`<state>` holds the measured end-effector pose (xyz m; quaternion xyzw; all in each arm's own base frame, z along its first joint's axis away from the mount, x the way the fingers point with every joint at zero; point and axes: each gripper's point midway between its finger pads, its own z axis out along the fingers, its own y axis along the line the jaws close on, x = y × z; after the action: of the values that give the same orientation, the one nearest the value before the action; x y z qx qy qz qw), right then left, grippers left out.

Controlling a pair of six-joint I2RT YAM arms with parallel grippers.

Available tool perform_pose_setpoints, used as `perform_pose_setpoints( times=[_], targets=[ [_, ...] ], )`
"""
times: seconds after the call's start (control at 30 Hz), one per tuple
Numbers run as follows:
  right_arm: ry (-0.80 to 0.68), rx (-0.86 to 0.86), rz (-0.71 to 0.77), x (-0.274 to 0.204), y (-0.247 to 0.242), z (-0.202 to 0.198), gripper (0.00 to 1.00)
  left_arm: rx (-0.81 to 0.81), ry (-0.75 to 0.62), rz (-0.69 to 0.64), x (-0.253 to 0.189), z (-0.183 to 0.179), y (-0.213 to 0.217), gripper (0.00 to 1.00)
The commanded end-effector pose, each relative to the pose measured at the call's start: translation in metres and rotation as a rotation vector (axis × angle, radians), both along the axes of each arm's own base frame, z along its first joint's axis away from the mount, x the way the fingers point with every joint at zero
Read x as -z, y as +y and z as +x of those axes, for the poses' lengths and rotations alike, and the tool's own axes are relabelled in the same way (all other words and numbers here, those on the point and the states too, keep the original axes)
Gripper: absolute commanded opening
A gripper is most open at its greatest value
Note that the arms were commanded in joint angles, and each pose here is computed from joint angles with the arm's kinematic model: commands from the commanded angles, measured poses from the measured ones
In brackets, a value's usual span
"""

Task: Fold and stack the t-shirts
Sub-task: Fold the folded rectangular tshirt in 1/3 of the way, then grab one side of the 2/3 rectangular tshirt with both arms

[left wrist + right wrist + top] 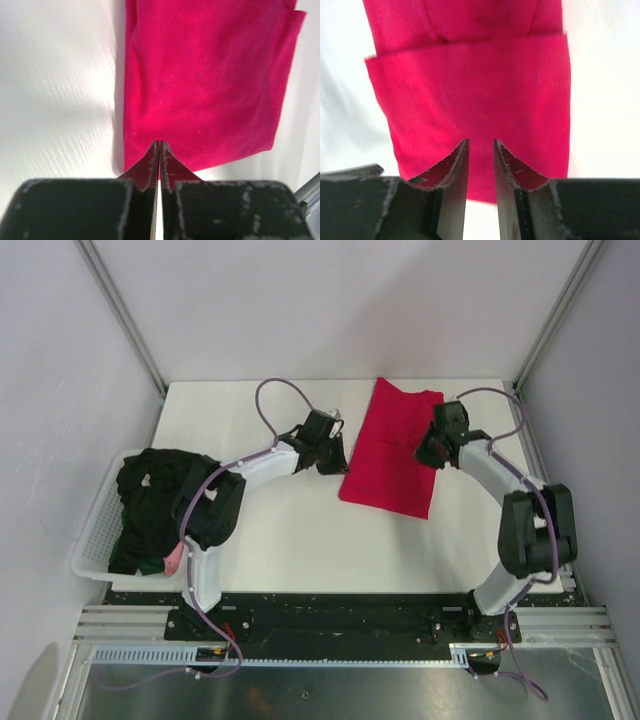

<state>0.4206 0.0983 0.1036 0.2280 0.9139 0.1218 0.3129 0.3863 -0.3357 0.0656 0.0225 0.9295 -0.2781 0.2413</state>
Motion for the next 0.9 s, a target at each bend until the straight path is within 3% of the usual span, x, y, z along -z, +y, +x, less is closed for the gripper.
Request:
perform_pose_setpoints(
  times=[0.0,0.37,0.63,0.87],
  targets=[
    [0.052,-0.002,0.018,0.007,0.005,-0.050,0.30,0.029,-0.058,-0.045,-0.035,-0.007,-0.002,0.04],
    [0.178,0.007,0.040,0.071,0.001,-0.135,0.29,0.080,0.040,-0.008,0.007,-0.044,-0.005,0.04],
    [0.164,0.010,0.039,0.063,-0.005,-0.148,0.29,0.073,0.018,0.007,0.001,-0.050,0.008,0.08],
    [0.096,0.032,0.025,0.046,-0.017,-0.142,0.32,0.031,-0.012,0.007,-0.012,-0.047,0.024,0.24]
  ],
)
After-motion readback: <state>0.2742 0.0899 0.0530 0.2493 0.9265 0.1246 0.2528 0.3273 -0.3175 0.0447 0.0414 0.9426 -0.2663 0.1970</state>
